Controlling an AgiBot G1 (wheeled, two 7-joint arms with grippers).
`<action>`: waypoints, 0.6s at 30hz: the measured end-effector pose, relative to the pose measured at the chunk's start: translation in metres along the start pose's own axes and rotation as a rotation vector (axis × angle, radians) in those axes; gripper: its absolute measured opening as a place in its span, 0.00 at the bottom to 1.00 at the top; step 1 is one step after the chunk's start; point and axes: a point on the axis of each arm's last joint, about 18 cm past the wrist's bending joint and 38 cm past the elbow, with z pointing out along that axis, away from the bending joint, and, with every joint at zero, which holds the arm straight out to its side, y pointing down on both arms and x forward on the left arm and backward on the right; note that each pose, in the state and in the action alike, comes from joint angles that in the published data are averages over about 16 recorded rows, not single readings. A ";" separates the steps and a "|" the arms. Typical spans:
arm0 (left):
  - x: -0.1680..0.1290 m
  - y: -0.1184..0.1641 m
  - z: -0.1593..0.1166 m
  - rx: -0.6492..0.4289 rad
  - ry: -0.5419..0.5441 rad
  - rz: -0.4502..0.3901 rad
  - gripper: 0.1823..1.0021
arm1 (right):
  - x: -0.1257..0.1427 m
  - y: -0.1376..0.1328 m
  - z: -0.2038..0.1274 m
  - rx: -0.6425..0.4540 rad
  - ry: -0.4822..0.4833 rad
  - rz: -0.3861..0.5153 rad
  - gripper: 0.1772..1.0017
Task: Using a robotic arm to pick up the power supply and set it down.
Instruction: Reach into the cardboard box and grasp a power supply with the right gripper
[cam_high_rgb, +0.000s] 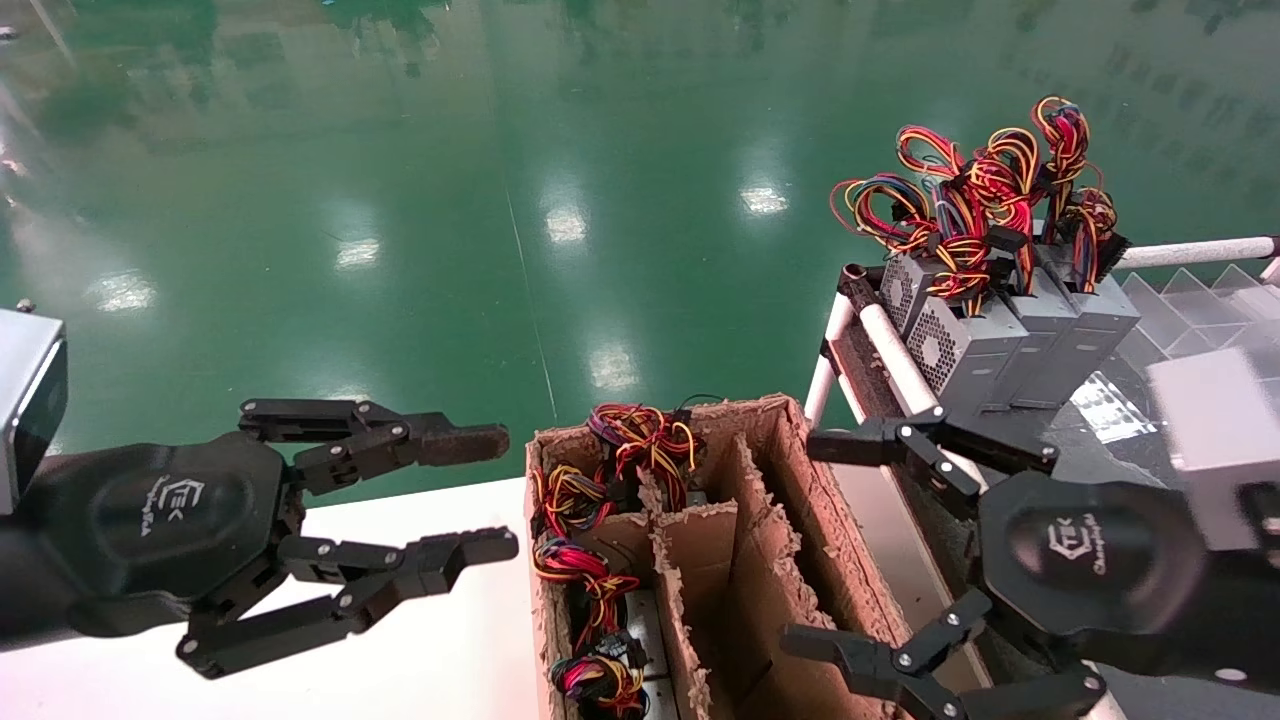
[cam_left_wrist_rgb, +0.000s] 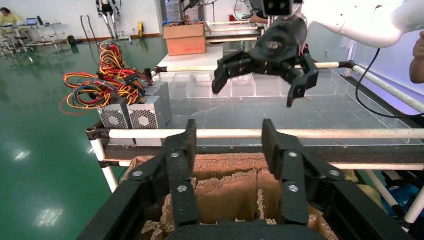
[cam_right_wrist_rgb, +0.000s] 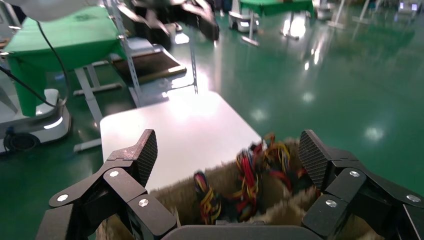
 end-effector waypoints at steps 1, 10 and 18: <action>0.000 0.000 0.000 0.000 0.000 0.000 0.32 | 0.001 0.004 0.002 -0.014 -0.001 0.012 1.00; 0.000 0.000 0.000 0.000 0.000 0.000 0.59 | 0.004 0.045 0.044 -0.130 -0.065 0.097 1.00; 0.000 0.000 0.000 0.000 0.000 0.000 0.79 | 0.010 0.072 0.089 -0.206 -0.132 0.107 1.00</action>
